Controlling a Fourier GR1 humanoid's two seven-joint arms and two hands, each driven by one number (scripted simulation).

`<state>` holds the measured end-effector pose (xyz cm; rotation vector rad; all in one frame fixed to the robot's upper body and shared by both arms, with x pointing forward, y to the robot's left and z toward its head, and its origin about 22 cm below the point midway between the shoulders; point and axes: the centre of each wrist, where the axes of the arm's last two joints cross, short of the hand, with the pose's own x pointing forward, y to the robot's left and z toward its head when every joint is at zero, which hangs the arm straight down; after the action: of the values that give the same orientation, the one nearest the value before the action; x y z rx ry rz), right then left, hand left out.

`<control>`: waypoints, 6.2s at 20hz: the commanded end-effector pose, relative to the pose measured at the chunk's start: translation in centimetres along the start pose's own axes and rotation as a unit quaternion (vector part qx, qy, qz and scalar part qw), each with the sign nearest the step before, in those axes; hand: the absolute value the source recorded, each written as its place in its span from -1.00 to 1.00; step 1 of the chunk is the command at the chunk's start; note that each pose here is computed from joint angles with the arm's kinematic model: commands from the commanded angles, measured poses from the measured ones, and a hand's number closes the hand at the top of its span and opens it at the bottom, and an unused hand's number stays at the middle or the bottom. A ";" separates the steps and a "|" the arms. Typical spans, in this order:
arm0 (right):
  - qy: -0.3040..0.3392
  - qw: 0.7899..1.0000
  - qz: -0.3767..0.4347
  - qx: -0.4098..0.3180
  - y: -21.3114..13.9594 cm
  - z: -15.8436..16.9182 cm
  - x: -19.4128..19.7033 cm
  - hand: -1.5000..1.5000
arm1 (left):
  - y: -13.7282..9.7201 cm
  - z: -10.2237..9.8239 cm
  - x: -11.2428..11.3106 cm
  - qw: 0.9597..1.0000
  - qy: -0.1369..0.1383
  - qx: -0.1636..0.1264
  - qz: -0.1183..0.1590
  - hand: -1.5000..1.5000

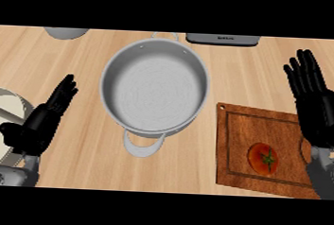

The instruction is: Pick the tomato from the cutting board and place it in the pot

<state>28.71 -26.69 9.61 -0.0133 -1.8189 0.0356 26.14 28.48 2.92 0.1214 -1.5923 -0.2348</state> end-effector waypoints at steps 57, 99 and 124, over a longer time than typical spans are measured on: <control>0.259 0.762 0.528 0.270 2.7 4.9 3.6 -1.00 | 5.9 3.8 -2.9 0.983 0.116 0.117 -0.078 0.00; 0.091 0.705 0.559 0.426 24.1 8.4 0.4 1.00 | 3.0 1.5 -0.6 0.990 0.097 0.074 -0.073 0.00; -0.093 0.860 0.498 0.055 31.4 3.3 13.7 1.00 | 3.3 1.4 -2.0 0.987 0.106 0.091 -0.074 0.00</control>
<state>20.37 4.25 19.72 -0.9324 -1.8464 1.1108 24.74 31.11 2.00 0.3679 -1.4050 -0.2008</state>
